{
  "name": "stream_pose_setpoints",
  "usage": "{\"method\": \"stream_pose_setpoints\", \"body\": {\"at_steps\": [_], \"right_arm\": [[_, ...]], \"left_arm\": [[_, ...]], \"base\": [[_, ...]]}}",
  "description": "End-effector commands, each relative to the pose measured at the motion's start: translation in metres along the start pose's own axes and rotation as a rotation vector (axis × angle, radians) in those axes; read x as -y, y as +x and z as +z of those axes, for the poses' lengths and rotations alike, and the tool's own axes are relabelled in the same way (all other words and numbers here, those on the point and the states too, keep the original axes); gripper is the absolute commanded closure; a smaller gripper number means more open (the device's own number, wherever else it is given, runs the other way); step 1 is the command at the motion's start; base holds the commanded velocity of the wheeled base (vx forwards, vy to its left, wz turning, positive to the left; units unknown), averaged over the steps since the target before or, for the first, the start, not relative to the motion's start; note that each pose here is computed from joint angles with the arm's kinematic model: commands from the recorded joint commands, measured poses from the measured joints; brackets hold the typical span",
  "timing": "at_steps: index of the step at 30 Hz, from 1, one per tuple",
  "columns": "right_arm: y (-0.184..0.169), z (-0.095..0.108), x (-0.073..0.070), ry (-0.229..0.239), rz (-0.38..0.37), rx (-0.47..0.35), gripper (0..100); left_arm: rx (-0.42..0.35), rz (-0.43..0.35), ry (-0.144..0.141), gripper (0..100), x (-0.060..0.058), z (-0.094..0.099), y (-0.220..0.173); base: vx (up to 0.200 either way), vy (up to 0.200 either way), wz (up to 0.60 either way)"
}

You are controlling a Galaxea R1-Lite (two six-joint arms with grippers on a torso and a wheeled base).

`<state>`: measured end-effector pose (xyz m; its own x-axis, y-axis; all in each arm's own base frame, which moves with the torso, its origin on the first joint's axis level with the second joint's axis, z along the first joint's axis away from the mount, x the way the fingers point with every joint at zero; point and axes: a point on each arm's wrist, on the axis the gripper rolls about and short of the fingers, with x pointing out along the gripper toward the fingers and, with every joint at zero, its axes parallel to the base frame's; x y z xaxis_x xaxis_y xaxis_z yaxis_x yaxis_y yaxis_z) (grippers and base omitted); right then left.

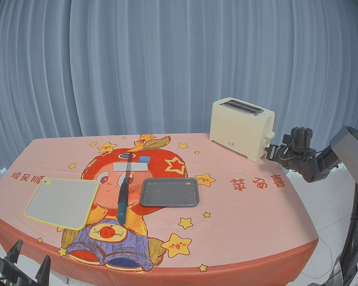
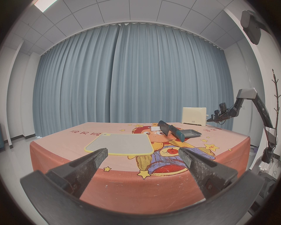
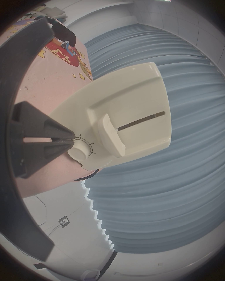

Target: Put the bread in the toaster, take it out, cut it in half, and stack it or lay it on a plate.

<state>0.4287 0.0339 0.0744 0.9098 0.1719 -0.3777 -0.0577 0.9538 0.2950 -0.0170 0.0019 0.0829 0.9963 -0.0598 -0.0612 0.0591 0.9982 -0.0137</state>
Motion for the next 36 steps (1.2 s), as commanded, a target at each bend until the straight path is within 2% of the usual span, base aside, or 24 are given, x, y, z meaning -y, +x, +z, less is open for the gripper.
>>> {"method": "stream_pose_setpoints", "body": {"at_steps": [1, 36], "right_arm": [[0.0, -0.0009, 0.0002, 0.0, -0.001, -0.003, 100], [0.0029, -0.0069, 0.0022, -0.002, -0.006, -0.019, 100]], "left_arm": [[-0.018, 0.0, 0.0, 0, 0.0, -0.0049, 0.0013], [-0.018, 0.0, 0.0, 0, 0.0, -0.0049, 0.0013]], "base": [[0.0, 0.0, 0.0], [0.0, 0.0, 0.0]]}}
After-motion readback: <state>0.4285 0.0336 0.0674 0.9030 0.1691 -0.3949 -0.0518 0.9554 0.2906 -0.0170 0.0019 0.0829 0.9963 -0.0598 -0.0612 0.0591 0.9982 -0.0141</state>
